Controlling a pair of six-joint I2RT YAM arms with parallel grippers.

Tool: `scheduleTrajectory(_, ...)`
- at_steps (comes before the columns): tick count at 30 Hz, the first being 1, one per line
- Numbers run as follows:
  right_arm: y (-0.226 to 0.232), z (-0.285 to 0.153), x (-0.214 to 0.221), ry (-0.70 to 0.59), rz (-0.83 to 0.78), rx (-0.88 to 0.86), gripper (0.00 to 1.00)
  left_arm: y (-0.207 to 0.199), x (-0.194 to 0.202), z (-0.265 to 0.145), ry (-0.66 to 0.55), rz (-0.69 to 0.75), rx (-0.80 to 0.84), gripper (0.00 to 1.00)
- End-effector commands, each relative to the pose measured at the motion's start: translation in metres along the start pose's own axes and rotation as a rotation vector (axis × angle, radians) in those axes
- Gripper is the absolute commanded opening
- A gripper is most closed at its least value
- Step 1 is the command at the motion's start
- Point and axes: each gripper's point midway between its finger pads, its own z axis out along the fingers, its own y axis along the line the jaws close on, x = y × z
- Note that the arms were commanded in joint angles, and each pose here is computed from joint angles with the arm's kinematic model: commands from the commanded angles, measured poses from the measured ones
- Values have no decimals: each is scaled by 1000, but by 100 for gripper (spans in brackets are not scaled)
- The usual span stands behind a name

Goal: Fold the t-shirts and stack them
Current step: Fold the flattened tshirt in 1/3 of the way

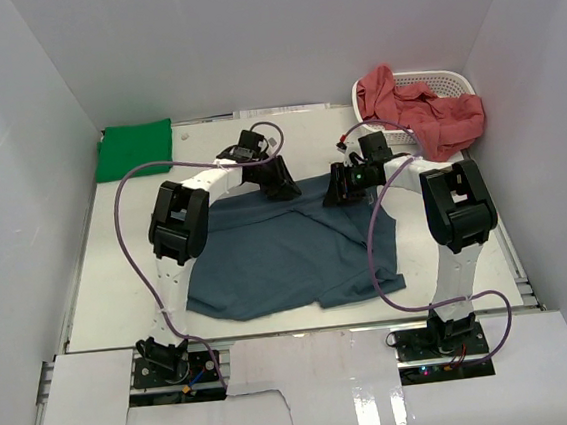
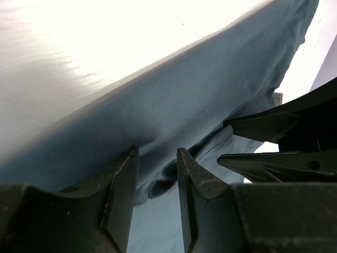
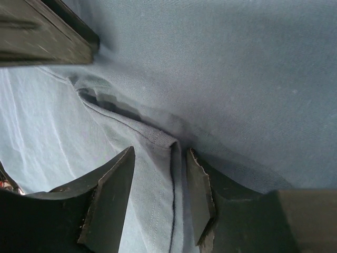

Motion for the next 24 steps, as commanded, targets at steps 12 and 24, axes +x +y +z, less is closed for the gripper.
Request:
scheduleTrajectory(12, 19, -7, -12, -23, -29, -25, 34, -16, 15, 12, 33, 52, 27, 45)
scheduleTrajectory(24, 40, -16, -16, -32, -62, -50, 31, -16, 21, 16, 46, 62, 17, 45)
